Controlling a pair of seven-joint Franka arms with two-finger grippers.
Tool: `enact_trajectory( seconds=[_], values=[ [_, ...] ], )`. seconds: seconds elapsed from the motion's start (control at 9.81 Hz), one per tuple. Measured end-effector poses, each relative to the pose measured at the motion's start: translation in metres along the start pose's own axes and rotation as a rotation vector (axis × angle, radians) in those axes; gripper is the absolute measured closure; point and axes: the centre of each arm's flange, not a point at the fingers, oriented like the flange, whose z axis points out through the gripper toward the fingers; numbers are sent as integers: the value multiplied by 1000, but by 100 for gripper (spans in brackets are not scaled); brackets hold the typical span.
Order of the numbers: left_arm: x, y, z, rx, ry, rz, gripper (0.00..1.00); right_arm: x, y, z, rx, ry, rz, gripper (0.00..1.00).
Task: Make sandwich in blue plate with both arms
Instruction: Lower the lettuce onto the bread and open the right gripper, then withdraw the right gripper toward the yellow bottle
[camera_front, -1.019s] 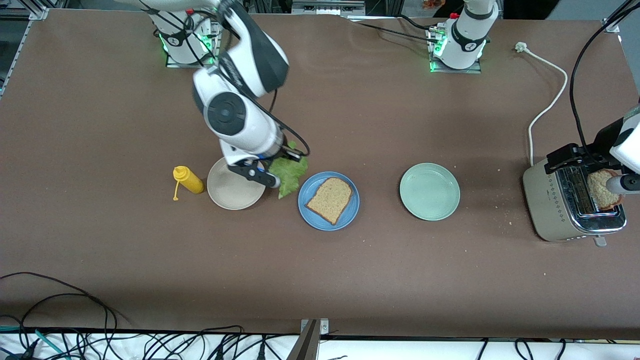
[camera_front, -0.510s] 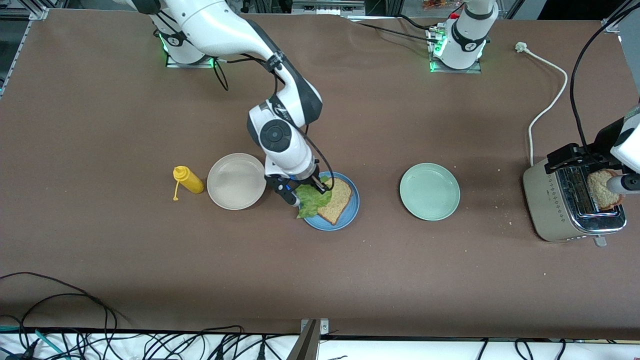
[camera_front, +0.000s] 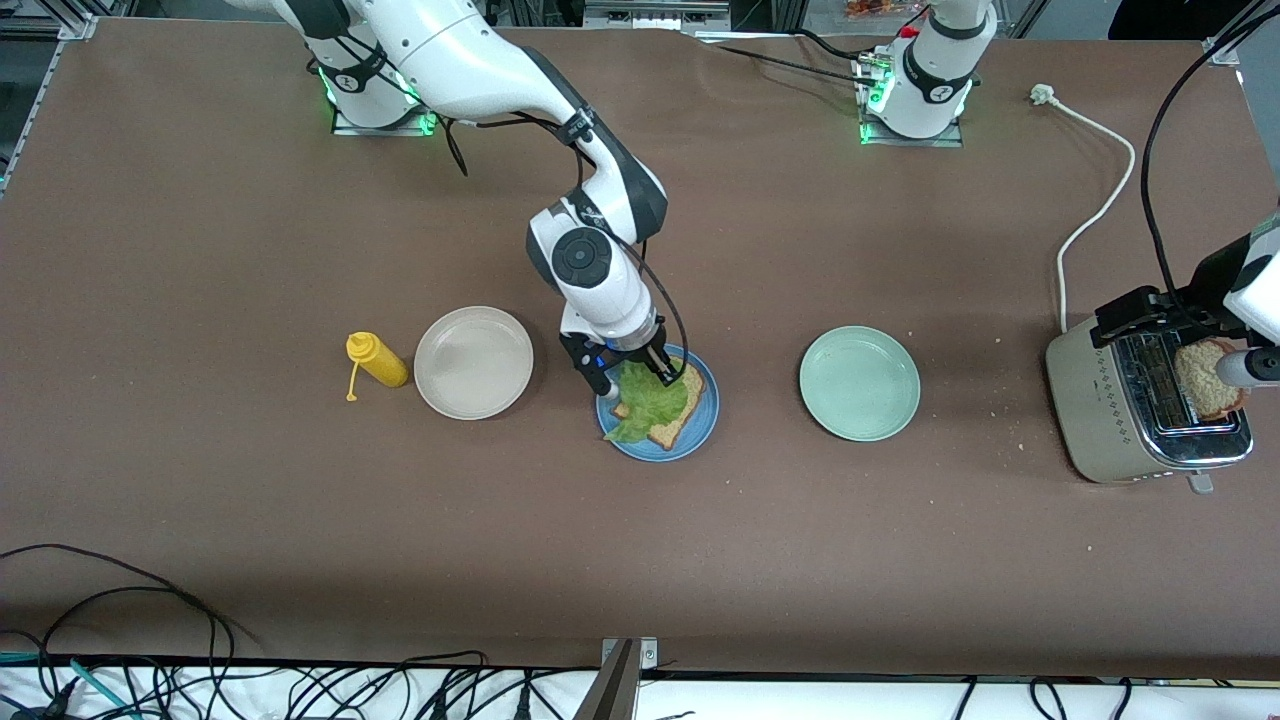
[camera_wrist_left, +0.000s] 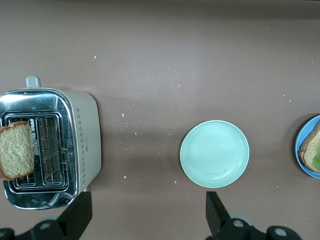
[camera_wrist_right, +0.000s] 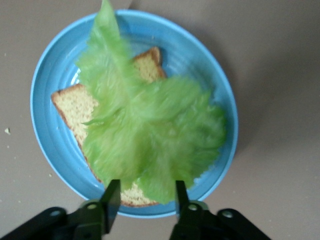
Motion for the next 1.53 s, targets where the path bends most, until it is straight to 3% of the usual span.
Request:
enact_trajectory(
  seconds=[0.2,0.41,0.51,0.71,0.92,1.22,1.53],
  values=[
    [0,0,0,0,0,0,0,-4,-8,-14,18,9,-11,26],
    [0,0,0,0,0,0,0,12,-22,-70,-31,59,-35,0],
    [0,0,0,0,1,0,0,20,-23,-107,-78,82,-81,0],
    [0,0,0,0,1,-1,0,60,-11,-191,-229,91,-279,0],
    [0,1,-1,-1,1,1,0,121,11,-243,-374,55,-500,0],
    [0,1,-1,-1,1,1,0,216,50,-297,-451,-24,-768,0],
    [0,0,-1,-1,1,0,0,292,98,-306,-494,-105,-894,0]
  ],
)
